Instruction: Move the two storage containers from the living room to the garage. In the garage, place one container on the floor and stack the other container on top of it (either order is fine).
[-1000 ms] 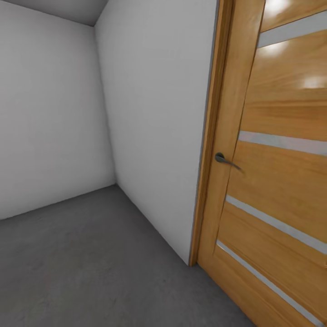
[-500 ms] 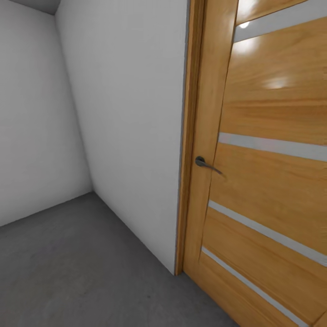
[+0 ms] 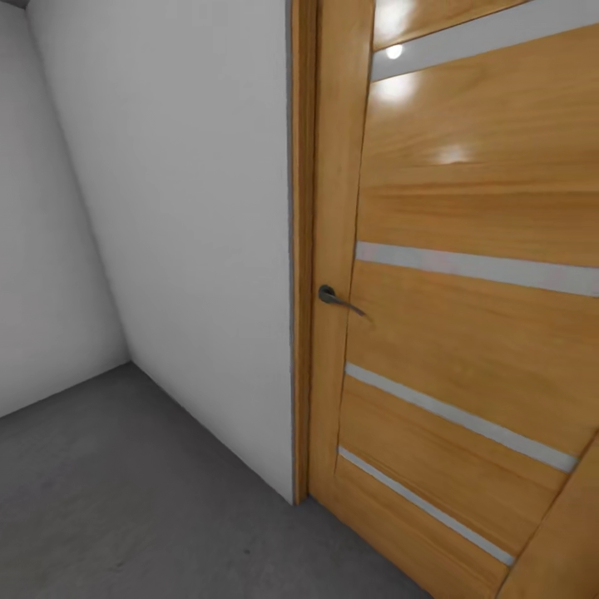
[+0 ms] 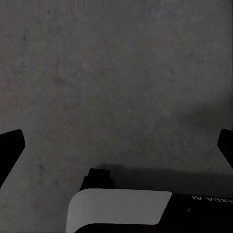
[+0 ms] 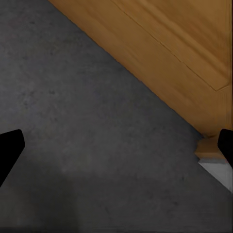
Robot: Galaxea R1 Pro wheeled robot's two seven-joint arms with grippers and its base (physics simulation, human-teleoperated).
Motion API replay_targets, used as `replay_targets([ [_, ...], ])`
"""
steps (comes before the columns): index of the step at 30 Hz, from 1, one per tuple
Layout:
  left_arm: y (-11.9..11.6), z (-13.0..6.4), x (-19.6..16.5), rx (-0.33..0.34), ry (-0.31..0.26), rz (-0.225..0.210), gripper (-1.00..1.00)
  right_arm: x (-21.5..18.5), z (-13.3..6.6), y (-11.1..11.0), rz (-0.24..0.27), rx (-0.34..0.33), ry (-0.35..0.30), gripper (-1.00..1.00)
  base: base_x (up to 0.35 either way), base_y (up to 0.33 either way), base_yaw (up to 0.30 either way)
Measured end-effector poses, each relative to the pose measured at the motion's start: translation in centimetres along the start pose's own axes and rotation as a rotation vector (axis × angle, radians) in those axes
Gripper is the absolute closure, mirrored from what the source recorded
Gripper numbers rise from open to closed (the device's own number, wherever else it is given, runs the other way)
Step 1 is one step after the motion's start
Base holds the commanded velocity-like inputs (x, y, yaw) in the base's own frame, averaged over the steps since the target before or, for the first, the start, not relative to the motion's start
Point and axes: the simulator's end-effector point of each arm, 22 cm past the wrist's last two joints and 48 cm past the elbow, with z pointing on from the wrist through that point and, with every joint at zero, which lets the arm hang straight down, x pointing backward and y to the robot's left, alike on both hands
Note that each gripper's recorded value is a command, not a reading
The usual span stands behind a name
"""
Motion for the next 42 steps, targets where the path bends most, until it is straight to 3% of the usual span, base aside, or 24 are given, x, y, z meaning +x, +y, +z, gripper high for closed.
replay_targets([
  [20,0.01,-0.01,-0.02,0.000,-0.001,-0.001,-1.00,0.00,-0.01,0.00,0.000,0.000,0.000,-1.00,0.028,0.206,-0.278],
  [42,0.10,0.00,-0.03,-0.001,-0.001,0.000,-1.00,0.00,-0.01,-0.01,0.000,0.000,0.000,-1.00,0.189,0.148,-0.278],
])
